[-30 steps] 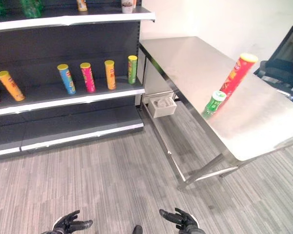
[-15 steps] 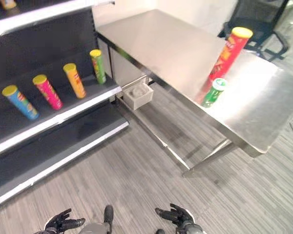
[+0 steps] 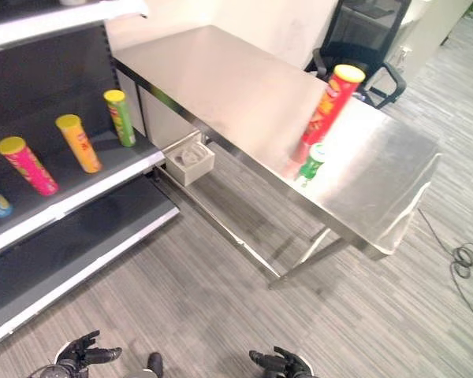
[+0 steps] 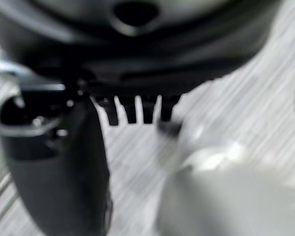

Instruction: Put the goods on the table back onto the shelves and tidy them up.

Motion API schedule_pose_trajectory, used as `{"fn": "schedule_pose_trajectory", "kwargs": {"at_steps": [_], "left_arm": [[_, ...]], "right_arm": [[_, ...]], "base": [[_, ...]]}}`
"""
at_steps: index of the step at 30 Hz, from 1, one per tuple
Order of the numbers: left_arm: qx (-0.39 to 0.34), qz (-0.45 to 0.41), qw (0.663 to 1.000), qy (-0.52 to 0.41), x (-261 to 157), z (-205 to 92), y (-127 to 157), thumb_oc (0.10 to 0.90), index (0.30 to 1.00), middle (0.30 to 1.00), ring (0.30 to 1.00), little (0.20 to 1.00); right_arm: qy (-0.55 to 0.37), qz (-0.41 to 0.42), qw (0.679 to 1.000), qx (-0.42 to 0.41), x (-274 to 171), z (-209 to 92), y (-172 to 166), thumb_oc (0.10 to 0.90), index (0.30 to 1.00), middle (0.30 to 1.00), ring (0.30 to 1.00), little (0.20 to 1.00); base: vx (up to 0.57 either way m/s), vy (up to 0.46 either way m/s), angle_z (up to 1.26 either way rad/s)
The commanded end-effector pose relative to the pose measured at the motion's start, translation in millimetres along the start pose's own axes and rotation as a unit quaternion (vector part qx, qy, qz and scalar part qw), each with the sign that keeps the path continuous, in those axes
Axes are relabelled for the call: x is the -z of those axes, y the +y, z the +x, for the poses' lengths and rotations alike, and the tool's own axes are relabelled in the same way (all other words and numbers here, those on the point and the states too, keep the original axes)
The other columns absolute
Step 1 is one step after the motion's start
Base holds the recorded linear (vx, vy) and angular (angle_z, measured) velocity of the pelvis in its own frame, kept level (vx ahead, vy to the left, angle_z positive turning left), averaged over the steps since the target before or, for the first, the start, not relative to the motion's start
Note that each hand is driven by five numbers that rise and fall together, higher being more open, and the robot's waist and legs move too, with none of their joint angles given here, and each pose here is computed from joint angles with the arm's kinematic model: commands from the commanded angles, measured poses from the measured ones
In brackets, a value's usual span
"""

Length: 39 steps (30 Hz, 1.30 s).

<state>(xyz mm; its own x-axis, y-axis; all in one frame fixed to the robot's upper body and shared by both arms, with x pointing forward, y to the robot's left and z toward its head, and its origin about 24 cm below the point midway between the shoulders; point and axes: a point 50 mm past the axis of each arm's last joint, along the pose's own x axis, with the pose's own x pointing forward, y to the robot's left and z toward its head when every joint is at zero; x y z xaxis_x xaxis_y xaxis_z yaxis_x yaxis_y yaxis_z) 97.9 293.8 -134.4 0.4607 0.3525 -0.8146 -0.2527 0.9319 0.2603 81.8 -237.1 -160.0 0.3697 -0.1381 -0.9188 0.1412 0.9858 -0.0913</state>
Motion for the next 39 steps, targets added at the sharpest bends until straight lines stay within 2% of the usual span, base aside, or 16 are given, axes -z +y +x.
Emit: {"fn": "schedule_pose_trajectory", "kwargs": {"at_steps": [1, 4, 11, 19, 23, 25, 26, 27, 28, 30, 32, 36, 37, 38, 39], "left_arm": [[0.058, -0.021, 0.995, -0.082, -41.0, 3.6, -32.4, 0.800, 0.900, 0.900, 0.900, 0.900], [0.073, -0.020, 0.993, -0.095, -49.2, 2.9, -40.1, 0.800, 0.900, 0.900, 0.900, 0.900], [0.102, 0.001, 0.992, -0.077, -38.5, 1.5, -56.2, 0.800, 0.900, 0.900, 0.900, 0.900], [0.073, -0.001, 0.997, -0.041, -18.5, 2.1, -37.7, 0.800, 0.900, 0.900, 0.900, 0.900], [0.047, -0.013, 0.998, -0.043, -18.9, 2.6, -22.6, 0.800, 0.900, 0.900, 0.900, 0.900], [0.036, -0.017, 0.999, -0.037, -15.2, 2.4, -16.3, 0.800, 0.900, 0.900, 0.900, 0.900], [0.029, -0.018, 0.999, -0.030, -12.3, 2.5, -13.1, 0.800, 0.900, 0.900, 0.900, 0.900], [0.026, -0.010, 0.999, -0.025, -9.6, 2.2, -10.3, 0.800, 0.900, 0.900, 0.900, 0.900], [0.027, -0.011, 0.999, -0.027, -8.2, 1.3, -10.5, 0.800, 0.900, 0.900, 0.900, 0.900], [0.030, -0.007, 0.999, -0.024, -6.0, 0.9, -11.8, 0.800, 0.900, 0.900, 0.900, 0.900], [0.030, -0.006, 0.999, -0.026, -6.7, 0.9, -12.1, 0.800, 0.900, 0.900, 0.900, 0.900], [0.046, 0.012, 0.999, -0.020, -4.0, 0.6, -17.4, 0.800, 0.900, 0.900, 0.900, 0.900], [0.046, 0.012, 0.999, -0.020, -4.0, 0.6, -17.6, 0.800, 0.900, 0.900, 0.900, 0.900], [0.057, 0.022, 0.998, -0.017, -1.0, -0.5, -20.1, 0.800, 0.900, 0.900, 0.900, 0.900], [0.062, 0.028, 0.998, -0.017, 0.9, -1.6, -19.6, 0.800, 0.900, 0.900, 0.900, 0.900]], "right_arm": [[-0.055, -0.007, 0.996, 0.069, -32.3, -5.9, -49.7, 0.800, 0.900, 0.900, 0.900, 0.900], [-0.064, 0.005, 0.994, 0.084, -35.7, -8.3, -59.3, 0.800, 0.900, 0.900, 0.900, 0.900], [-0.084, 0.019, 0.992, 0.095, -46.5, -11.9, -71.5, 0.800, 0.900, 0.900, 0.900, 0.900], [-0.145, 0.047, 0.986, 0.073, -79.2, -10.3, -55.7, 0.800, 0.900, 0.900, 0.900, 0.900], [-0.218, 0.073, 0.969, 0.086, -112.6, -20.8, -65.3, 0.800, 0.900, 0.900, 0.900, 0.900], [-0.249, 0.096, 0.956, 0.122, -122.1, -30.8, -85.7, 0.800, 0.900, 0.900, 0.900, 0.900], [-0.274, 0.119, 0.942, 0.152, -130.1, -40.3, -102.8, 0.800, 0.900, 0.900, 0.900, 0.900], [-0.310, 0.153, 0.911, 0.225, -130.8, -65.2, -144.3, 0.800, 0.900, 0.900, 0.900, 0.900], [-0.322, 0.163, 0.899, 0.250, -128.5, -74.7, -157.1, 0.800, 0.900, 0.900, 0.900, 0.900], [-0.383, 0.183, 0.854, 0.301, -143.5, -104.0, -182.4, 0.800, 0.900, 0.900, 0.900, 0.900], [-0.436, 0.152, 0.821, 0.336, -161.3, -139.2, -206.8, 0.800, 0.900, 0.900, 0.900, 0.900], [-0.616, 0.090, 0.732, 0.276, -230.4, -212.1, -198.3, 0.800, 0.900, 0.900, 0.900, 0.900], [-0.616, 0.090, 0.732, 0.276, -230.5, -212.3, -198.3, 0.800, 0.900, 0.900, 0.900, 0.900], [-0.689, 0.057, 0.692, 0.210, -256.0, -241.3, -178.5, 0.800, 0.900, 0.900, 0.900, 0.900], [-0.718, 0.036, 0.675, 0.167, -268.0, -254.9, -166.0, 0.800, 0.900, 0.900, 0.900, 0.900]], "base": [[0.01, -0.322, -0.16], [-0.05, -0.203, 0.12], [0.11, -0.001, 0.05], [0.14, 0.187, -0.50], [0.05, 0.116, -0.49], [0.05, 0.072, -0.25], [0.12, 0.104, -0.05], [0.13, 0.097, 0.02], [0.13, 0.090, 0.11], [0.09, 0.030, 0.05], [0.06, -0.007, -0.02], [0.02, -0.019, -0.03], [0.07, -0.046, -0.07], [0.04, -0.049, -0.03], [0.05, -0.069, 0.02]]}}
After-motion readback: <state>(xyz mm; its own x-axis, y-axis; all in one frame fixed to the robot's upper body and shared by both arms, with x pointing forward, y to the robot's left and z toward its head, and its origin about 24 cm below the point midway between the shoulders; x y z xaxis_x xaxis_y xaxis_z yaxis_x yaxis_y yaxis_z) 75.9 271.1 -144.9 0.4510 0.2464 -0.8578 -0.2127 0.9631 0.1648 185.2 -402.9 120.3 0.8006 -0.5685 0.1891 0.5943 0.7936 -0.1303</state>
